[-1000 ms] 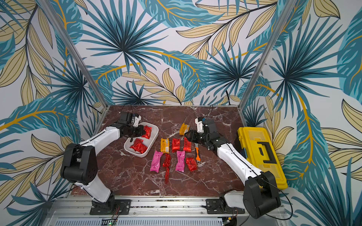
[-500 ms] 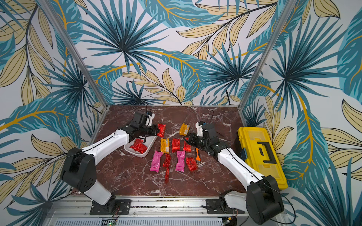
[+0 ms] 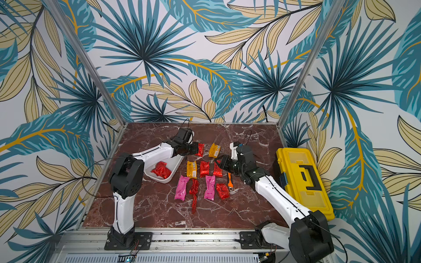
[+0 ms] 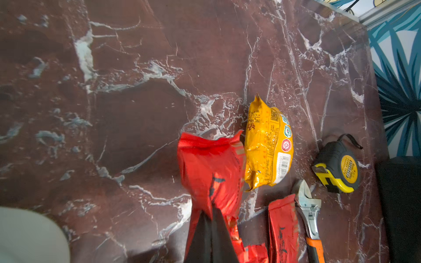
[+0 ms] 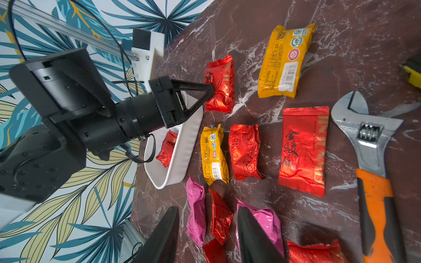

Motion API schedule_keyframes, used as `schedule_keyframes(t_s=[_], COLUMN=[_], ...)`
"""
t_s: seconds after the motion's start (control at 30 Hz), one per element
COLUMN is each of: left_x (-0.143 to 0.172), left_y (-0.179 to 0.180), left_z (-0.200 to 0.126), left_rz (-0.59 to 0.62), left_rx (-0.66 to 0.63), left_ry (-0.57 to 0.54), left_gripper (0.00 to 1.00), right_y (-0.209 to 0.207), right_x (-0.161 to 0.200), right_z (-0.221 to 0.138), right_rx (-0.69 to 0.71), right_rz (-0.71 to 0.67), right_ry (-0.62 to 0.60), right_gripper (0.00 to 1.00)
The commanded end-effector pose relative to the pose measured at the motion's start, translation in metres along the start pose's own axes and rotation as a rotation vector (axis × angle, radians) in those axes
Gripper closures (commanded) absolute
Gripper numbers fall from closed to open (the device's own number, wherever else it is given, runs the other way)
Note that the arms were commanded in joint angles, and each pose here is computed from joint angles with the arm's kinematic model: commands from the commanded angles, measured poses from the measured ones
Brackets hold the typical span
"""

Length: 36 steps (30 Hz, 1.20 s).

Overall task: Take the tea bags out of the storage box
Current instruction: Place the tea bag at the center of the board, then pick up the tea bag from the storage box.

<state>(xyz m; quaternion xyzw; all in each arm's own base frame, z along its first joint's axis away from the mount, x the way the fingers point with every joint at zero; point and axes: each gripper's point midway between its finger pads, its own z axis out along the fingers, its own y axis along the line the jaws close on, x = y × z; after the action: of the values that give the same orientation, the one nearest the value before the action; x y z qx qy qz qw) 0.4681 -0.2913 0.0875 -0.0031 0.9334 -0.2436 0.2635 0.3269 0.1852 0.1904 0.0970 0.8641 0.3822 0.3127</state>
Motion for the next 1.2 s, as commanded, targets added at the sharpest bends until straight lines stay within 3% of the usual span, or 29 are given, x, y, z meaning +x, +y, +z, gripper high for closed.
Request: schedule_keyframes(t_s=[0.0,0.17,0.3,0.43,0.67,0.97,1.17], left_x=[-0.01,-0.005,-0.009,-0.023,-0.042,-0.023,0.002], left_y=[-0.011,-0.011,-0.009,-0.016,-0.024,0.059,0.111], left_z=[0.005,0.014,0.004,-0.026,-0.098,-0.184,-0.217], left_rz=[0.007,0.015,0.037,0.083,0.108,0.035,0.015], left_rx=[0.018,0.024,0.001,0.002,0.013,-0.165,-0.279], left_ry=[-0.016,0.01,-0.011,-0.072,-0.195,-0.257,-0.306], left_gripper=[0.9,0.82,0.6,0.49,0.43,0.43,0.31], right_y=[-0.003,-0.005,0.0,0.008,0.029,0.072,0.091], right_x=[0.004,0.004,0.003,0.0,0.012,0.046,0.064], right_z=[-0.001,0.002,0.003,0.0,0.014,0.048,0.072], right_rx=[0.005,0.012,0.002,0.021,0.009,-0.029,-0.05], right_rz=[-0.005,-0.003,0.003,-0.023,-0.041,-0.118,-0.164], right_ry=[-0.003,0.0,0.013,0.011,0.025,0.104,0.151], right_gripper=[0.53,0.53,0.53,0.53,0.53,0.53,0.53])
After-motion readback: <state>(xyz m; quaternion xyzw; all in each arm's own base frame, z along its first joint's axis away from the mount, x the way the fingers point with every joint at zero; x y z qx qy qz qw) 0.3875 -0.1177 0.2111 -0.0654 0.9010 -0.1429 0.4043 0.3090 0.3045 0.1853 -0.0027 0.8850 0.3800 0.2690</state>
